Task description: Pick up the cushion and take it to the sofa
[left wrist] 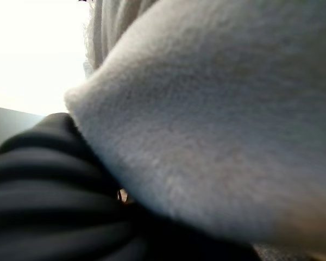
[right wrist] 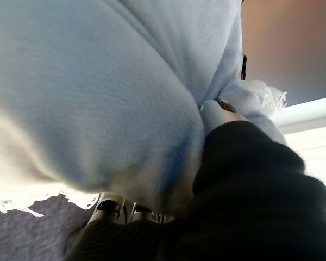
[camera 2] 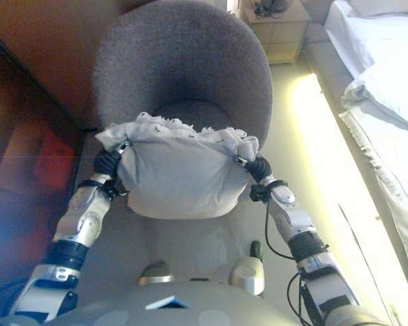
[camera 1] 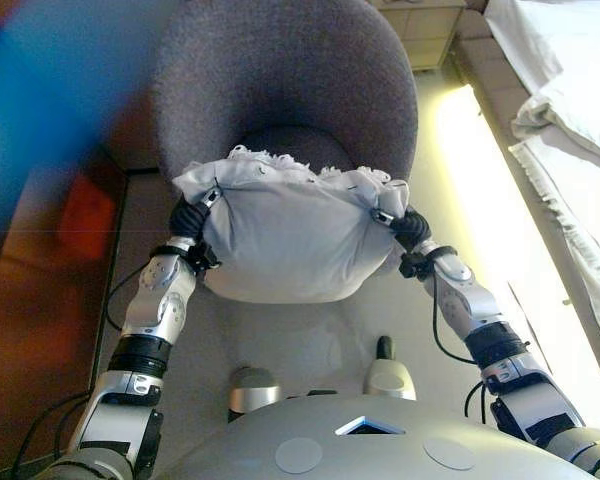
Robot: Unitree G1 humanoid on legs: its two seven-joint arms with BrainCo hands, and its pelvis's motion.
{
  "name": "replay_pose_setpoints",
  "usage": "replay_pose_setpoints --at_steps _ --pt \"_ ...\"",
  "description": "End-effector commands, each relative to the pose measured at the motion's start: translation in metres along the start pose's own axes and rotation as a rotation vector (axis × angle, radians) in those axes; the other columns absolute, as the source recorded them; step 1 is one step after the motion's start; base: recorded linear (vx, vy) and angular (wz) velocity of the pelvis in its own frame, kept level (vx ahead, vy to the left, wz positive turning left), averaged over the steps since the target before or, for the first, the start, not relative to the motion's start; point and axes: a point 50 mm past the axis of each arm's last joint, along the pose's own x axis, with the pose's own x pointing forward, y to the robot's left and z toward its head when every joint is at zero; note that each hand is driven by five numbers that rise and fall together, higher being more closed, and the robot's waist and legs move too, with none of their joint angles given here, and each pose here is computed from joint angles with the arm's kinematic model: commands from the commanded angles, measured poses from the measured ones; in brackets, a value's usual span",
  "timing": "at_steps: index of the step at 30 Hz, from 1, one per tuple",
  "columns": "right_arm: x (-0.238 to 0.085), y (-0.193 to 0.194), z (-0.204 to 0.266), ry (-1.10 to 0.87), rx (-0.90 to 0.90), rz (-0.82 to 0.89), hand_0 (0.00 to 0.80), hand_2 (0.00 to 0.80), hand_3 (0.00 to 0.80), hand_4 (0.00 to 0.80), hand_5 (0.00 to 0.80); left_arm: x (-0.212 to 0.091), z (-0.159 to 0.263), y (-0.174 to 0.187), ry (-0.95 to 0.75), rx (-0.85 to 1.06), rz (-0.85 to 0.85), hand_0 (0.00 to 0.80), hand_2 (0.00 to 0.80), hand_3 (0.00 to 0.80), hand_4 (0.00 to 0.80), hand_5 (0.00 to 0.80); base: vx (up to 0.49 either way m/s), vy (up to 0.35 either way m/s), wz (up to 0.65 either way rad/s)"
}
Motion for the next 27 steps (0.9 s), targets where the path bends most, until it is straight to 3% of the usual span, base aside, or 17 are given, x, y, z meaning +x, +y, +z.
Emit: replay_pose_setpoints --at_steps 1,12,18,27 --pt "0.015 0.028 0.051 -0.209 0.046 0.154 0.8 0.8 0.8 0.8 0.8 0.016 0.053 -0.008 -0.227 -0.019 -0.048 0.8 0.8 0.8 0.8 0.8 0.0 -0.075 0.18" --pt "0.012 0.019 0.048 -0.226 0.08 0.04 0.8 0.8 0.8 0.8 0.8 0.026 0.044 -0.026 -0.189 -0.013 -0.138 0.8 0.8 0.8 0.8 0.8 0.026 0.051 0.42" --pt "0.012 0.026 0.042 -0.251 0.165 0.02 0.8 0.8 0.8 0.8 0.8 0.03 0.056 -0.028 -0.212 0.01 -0.138 0.8 0.8 0.8 0.8 0.8 0.041 0.117 -0.01" --pt "0.017 0.023 0.044 -0.255 0.151 -0.049 0.8 0.8 0.8 0.8 0.8 0.041 0.063 -0.038 -0.212 0.029 -0.183 0.8 0.8 0.8 0.8 0.8 0.041 0.15 0.03"
